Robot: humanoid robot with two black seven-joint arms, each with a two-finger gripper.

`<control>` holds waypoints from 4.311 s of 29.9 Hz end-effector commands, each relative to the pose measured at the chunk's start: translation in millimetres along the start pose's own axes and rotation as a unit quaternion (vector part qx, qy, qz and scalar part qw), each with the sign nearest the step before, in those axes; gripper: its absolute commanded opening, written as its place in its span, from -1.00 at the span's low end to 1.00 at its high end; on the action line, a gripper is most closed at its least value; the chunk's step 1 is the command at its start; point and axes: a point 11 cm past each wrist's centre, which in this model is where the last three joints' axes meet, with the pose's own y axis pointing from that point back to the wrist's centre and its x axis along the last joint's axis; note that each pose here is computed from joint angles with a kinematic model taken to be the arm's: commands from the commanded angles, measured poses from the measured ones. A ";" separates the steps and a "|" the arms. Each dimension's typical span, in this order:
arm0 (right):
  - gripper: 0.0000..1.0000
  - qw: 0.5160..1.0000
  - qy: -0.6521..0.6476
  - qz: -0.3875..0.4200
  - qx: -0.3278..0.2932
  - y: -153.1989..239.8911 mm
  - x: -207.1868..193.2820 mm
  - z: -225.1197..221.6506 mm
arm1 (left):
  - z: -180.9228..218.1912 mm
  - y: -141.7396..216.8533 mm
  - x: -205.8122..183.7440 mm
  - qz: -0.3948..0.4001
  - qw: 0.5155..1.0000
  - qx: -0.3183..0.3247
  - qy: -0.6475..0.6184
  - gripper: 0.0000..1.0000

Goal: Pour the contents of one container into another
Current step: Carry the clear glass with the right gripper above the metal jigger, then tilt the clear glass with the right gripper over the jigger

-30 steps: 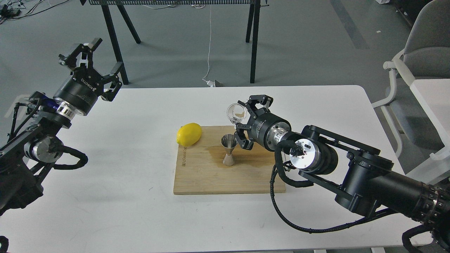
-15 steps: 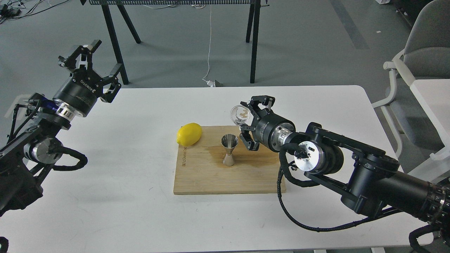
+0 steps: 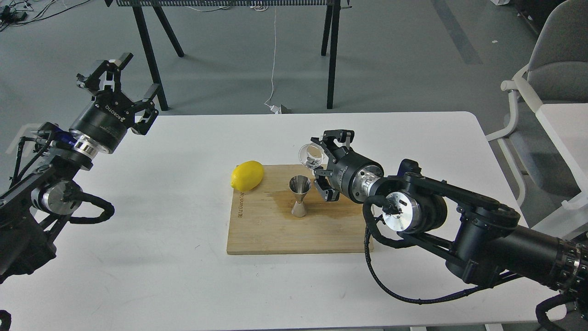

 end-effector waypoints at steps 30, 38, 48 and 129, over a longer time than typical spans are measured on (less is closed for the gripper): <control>-0.04 0.990 0.141 0.004 -0.007 -0.3 3.2 -4.2 | -3.7 4.2 5.5 0.009 1.000 0.005 -0.001 0.63; -0.04 0.988 0.151 0.008 -0.002 0.2 6.0 -10.3 | -4.5 4.1 4.9 0.009 1.000 0.006 0.000 0.63; -0.04 0.980 0.199 0.007 -0.012 -1.6 4.3 -8.4 | -5.0 3.8 4.4 0.008 1.000 0.006 0.000 0.63; -0.04 0.941 0.336 -0.004 -0.029 -11.9 -9.3 -2.2 | -10.4 8.3 8.2 0.017 1.000 0.011 0.002 0.64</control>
